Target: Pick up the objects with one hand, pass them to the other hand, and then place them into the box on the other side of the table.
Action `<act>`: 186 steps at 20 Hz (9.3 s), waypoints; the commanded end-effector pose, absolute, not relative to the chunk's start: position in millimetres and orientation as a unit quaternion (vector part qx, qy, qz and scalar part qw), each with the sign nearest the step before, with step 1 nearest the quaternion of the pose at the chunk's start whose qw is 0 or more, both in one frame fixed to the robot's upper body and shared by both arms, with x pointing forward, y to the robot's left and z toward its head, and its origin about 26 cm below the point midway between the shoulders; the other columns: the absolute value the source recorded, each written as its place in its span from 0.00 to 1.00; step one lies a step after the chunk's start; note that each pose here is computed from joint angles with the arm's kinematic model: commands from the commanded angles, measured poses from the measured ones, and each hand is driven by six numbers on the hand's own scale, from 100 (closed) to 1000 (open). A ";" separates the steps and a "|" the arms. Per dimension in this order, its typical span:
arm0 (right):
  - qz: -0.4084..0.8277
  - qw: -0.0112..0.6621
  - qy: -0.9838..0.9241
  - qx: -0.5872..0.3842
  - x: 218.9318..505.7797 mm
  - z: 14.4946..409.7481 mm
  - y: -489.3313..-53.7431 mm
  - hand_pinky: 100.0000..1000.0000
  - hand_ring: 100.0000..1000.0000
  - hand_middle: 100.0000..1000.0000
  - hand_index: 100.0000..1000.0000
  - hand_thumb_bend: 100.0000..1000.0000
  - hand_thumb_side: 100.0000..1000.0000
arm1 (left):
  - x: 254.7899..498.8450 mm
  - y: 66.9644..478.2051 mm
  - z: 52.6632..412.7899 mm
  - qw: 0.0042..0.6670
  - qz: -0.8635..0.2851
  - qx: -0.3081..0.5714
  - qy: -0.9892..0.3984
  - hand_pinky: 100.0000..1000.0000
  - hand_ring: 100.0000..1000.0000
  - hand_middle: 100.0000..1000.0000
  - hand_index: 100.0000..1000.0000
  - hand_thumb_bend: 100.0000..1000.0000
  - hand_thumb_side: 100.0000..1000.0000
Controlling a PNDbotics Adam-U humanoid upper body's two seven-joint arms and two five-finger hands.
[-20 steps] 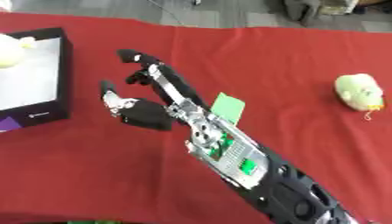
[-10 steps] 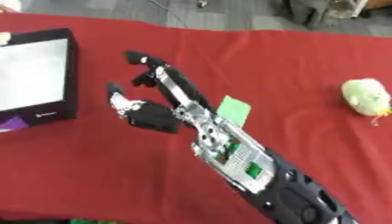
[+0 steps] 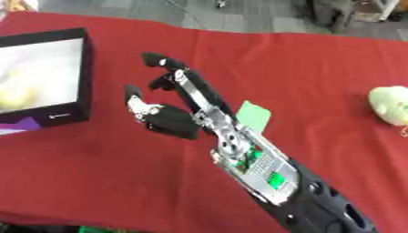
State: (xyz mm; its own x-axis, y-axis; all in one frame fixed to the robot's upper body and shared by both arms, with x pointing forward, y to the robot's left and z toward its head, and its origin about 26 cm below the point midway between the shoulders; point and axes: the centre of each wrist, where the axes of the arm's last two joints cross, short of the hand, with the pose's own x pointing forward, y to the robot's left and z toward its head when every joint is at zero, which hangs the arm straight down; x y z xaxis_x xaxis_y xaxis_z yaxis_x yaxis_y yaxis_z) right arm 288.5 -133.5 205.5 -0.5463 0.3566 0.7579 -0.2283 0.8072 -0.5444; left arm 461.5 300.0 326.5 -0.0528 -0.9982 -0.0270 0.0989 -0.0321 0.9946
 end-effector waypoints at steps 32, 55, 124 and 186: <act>0.576 0.492 -0.607 -0.238 302.0 302.2 -249.7 0.93 0.91 0.91 0.93 0.09 0.49 | 444.0 292.1 348.6 0.471 -0.497 0.390 -0.616 0.87 0.81 0.75 0.80 0.00 0.80; 0.629 0.572 -0.472 -0.235 299.0 269.4 -257.7 0.96 0.96 0.87 0.97 0.23 0.46 | 447.6 296.0 342.6 0.488 -0.504 0.398 -0.591 0.86 0.81 0.75 0.79 0.00 0.80; 0.534 0.736 -0.326 -0.258 341.4 196.1 -286.3 0.97 0.99 0.87 0.96 0.35 0.47 | 448.2 293.9 334.4 0.492 -0.508 0.397 -0.585 0.86 0.81 0.74 0.78 0.00 0.80; 0.212 0.489 -0.834 -0.144 294.9 230.7 -160.9 0.76 0.47 0.39 0.48 0.00 0.17 | 357.2 172.8 382.4 0.249 -0.699 0.165 -0.650 0.88 0.81 0.79 0.84 0.00 0.56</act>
State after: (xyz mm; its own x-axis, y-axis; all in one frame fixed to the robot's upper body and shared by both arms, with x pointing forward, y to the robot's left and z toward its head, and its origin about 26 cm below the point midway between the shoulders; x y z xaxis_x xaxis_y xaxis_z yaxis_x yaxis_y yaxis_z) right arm 298.9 -164.0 223.1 -0.4311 0.4497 0.7822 0.0188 0.8712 -0.4905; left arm 365.1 176.8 371.9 -0.8080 -0.5748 0.1293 0.1611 -0.0046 0.9869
